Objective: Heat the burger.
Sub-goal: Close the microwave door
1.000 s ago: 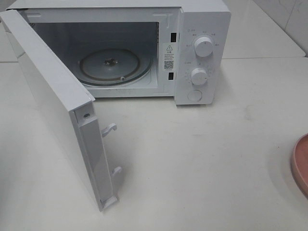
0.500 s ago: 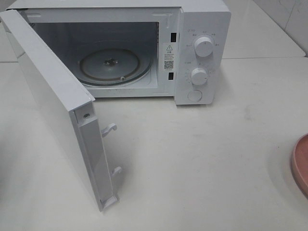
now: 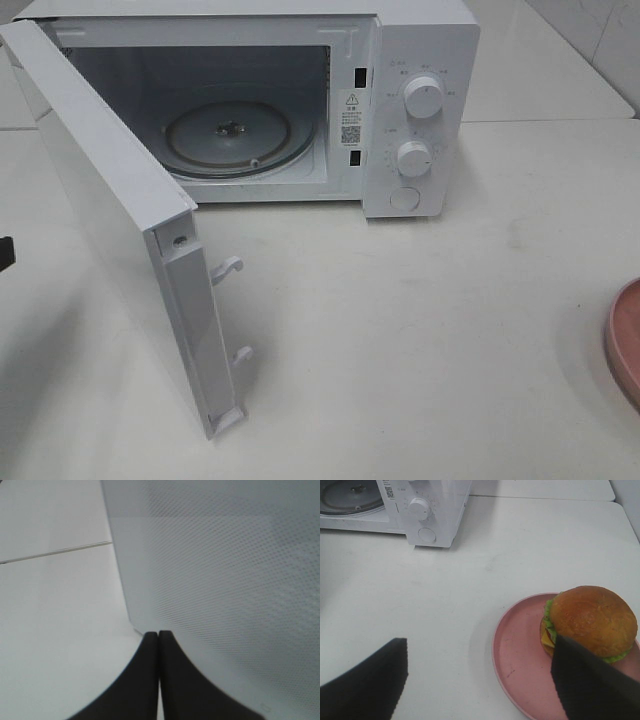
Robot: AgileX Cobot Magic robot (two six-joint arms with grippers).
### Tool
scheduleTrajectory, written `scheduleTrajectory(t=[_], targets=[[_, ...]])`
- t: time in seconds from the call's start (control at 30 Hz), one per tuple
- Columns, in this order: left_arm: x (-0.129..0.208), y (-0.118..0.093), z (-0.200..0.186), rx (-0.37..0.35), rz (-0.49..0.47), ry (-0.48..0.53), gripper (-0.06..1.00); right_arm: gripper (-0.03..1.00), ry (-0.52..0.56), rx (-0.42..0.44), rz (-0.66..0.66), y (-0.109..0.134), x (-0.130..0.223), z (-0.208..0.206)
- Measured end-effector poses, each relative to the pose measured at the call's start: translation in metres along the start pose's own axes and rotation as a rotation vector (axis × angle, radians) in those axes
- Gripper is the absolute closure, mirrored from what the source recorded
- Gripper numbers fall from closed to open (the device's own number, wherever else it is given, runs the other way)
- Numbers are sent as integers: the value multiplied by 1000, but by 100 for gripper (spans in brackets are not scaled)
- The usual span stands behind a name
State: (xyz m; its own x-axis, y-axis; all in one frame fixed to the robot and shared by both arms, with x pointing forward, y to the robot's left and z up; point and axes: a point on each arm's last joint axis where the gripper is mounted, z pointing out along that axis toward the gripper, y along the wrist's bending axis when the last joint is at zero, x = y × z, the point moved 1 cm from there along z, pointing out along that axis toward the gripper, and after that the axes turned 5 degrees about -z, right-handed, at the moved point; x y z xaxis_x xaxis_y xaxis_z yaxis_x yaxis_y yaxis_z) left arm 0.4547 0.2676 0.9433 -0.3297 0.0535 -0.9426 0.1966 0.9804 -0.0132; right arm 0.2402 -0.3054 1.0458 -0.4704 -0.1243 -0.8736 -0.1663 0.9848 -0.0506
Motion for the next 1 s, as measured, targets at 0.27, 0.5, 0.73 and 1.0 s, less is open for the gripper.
scheduleTrajectory(t=[0.27, 0.5, 0.73, 1.0], targets=[[12, -24, 17, 110, 27, 17, 94, 21, 0, 0, 0, 0, 0, 0], [10, -48, 38, 187, 37, 20, 94, 21, 0, 0, 0, 0, 0, 0], [-3, -83, 57, 275, 51, -20, 94, 21, 0, -1, 0, 0, 0, 0], [-16, -106, 79, 242, 25, -61, 94, 21, 0, -1, 0, 0, 0, 0]])
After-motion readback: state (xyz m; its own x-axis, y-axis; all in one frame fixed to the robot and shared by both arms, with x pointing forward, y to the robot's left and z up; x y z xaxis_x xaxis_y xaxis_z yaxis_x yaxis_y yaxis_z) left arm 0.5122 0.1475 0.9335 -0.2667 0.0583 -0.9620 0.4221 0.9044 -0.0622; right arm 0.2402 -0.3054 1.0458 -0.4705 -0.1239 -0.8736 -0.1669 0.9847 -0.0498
